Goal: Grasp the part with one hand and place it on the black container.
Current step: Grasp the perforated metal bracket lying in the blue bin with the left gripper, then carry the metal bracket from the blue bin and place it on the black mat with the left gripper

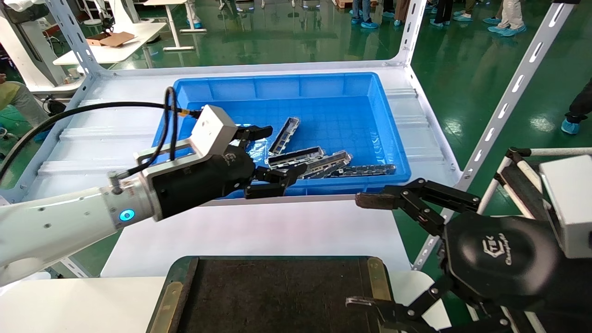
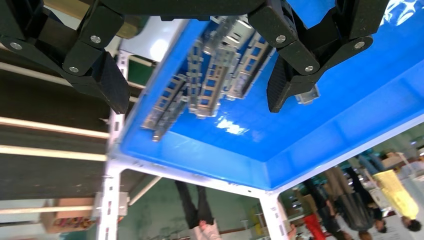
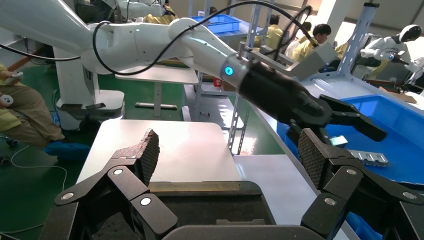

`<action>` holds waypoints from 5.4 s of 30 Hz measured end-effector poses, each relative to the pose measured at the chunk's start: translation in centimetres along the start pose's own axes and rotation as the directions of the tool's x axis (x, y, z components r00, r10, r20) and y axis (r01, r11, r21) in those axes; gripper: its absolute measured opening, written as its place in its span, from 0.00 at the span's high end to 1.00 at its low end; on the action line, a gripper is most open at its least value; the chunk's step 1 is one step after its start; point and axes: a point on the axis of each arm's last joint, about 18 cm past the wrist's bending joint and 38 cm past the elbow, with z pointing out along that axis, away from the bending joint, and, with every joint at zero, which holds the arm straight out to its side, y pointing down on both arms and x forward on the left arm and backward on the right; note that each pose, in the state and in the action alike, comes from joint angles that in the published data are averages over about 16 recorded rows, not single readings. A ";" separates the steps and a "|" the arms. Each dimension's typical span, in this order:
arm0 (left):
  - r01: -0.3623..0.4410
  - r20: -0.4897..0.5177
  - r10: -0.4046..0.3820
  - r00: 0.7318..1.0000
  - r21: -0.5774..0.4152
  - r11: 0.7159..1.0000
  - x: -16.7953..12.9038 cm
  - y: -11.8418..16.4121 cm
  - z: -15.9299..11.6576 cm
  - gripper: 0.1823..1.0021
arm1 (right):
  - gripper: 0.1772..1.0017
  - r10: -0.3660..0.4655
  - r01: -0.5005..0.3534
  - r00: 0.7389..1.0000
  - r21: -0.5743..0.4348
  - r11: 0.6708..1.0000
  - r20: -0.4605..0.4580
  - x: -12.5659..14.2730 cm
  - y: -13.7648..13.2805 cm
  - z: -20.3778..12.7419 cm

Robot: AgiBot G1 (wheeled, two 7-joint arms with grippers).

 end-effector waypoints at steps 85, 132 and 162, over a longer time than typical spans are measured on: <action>0.239 0.360 -0.166 0.918 -0.171 0.956 -5.6 5.5 12.1 0.61 | 0.62 0.000 0.000 1.000 0.000 1.000 0.000 0.0 0.0 0.0; 0.244 0.043 -0.249 0.968 0.103 0.964 -5.2 -3.3 6.6 0.80 | 0.98 0.000 0.000 1.000 0.000 1.000 0.000 0.0 0.0 0.0; 0.367 -0.245 -0.360 0.900 -0.019 0.930 7.5 1.4 -2.0 0.80 | 0.98 0.000 0.000 1.000 0.000 1.000 0.000 0.0 0.0 0.0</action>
